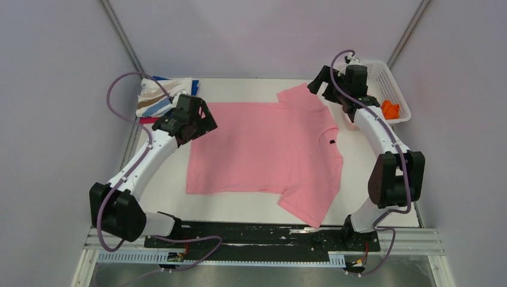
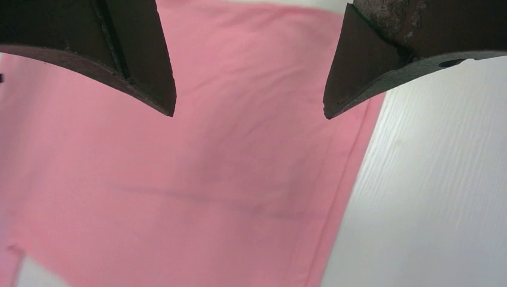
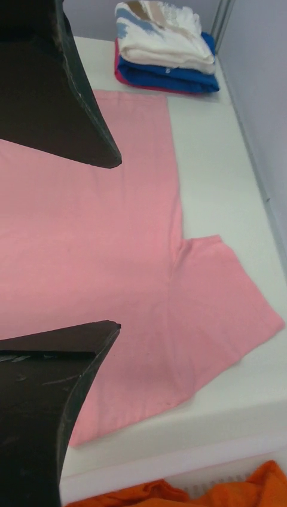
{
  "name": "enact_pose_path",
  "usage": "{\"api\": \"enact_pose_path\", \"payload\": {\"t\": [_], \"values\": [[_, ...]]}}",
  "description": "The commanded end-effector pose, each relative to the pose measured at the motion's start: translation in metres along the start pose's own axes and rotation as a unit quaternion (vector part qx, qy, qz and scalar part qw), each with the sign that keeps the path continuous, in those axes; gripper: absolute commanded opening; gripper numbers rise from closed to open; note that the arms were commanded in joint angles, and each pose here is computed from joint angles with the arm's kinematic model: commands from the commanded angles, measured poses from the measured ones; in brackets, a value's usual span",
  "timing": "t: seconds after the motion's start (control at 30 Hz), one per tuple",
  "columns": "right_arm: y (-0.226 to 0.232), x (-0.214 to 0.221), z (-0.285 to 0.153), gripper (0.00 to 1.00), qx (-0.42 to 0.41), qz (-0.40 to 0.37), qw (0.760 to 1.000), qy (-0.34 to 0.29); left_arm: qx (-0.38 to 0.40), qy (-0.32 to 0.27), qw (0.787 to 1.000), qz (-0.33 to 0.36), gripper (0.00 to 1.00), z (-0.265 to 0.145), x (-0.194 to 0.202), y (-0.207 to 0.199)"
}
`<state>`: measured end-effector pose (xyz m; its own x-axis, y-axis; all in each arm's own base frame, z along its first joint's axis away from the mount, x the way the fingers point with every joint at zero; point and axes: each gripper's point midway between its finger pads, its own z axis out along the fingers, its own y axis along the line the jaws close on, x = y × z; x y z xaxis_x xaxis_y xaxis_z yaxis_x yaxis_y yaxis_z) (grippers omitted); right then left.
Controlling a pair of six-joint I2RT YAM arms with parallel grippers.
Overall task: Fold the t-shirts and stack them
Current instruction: Flatten out the tshirt, then grab the side of the flattened tshirt closest away from the robot with both arms
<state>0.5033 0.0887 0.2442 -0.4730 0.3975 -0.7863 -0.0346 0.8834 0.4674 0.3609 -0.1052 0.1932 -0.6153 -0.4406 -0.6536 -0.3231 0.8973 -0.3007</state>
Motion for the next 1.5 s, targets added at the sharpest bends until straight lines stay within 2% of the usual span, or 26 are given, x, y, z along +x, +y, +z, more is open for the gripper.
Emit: {"api": "enact_pose_path", "payload": {"t": [0.0,0.03,0.07,0.2,0.37,0.5,0.57,0.77,1.1,1.23,1.43,1.47], "values": [[-0.008,0.06,-0.019,1.0,0.004,0.013,0.998,0.054,-0.097,0.08,0.992,-0.015,1.0,-0.022,0.076,0.071],[-0.008,0.071,-0.028,1.0,0.012,0.012,0.998,0.056,-0.097,0.081,0.991,-0.031,1.0,-0.033,0.083,0.076],[-0.008,0.081,-0.036,1.0,0.018,0.009,0.998,0.059,-0.125,0.111,0.986,-0.028,1.0,-0.038,0.106,0.095],[-0.023,0.116,-0.067,1.0,0.067,0.03,0.996,0.057,-0.182,0.155,0.969,-0.067,0.99,-0.063,0.155,0.137],[-0.041,0.126,-0.082,1.0,0.109,0.044,0.992,0.047,-0.21,0.145,0.956,-0.146,0.89,-0.068,0.189,0.166],[-0.044,0.129,-0.083,1.0,0.114,0.042,0.991,0.054,-0.208,0.105,0.953,-0.193,0.72,-0.052,0.194,0.173],[-0.045,0.132,-0.083,1.0,0.115,0.04,0.991,0.058,-0.189,0.086,0.954,-0.215,0.68,-0.039,0.192,0.167],[-0.044,0.135,-0.083,1.0,0.112,0.04,0.991,0.065,-0.205,0.056,0.949,-0.231,0.64,-0.022,0.19,0.172],[-0.046,0.144,-0.084,1.0,0.11,0.039,0.99,0.08,-0.199,0.048,0.951,-0.232,0.64,0.001,0.186,0.162],[-0.048,0.149,-0.086,1.0,0.113,0.041,0.989,0.087,-0.219,0.051,0.948,-0.224,0.58,0.004,0.188,0.166],[-0.051,0.156,-0.087,1.0,0.121,0.041,0.987,0.099,-0.227,0.057,0.946,-0.223,0.26,0.0,0.19,0.168],[-0.051,0.156,-0.088,1.0,0.122,0.041,0.987,0.1,-0.231,0.056,0.945,-0.222,0.15,-0.001,0.19,0.171]]}}
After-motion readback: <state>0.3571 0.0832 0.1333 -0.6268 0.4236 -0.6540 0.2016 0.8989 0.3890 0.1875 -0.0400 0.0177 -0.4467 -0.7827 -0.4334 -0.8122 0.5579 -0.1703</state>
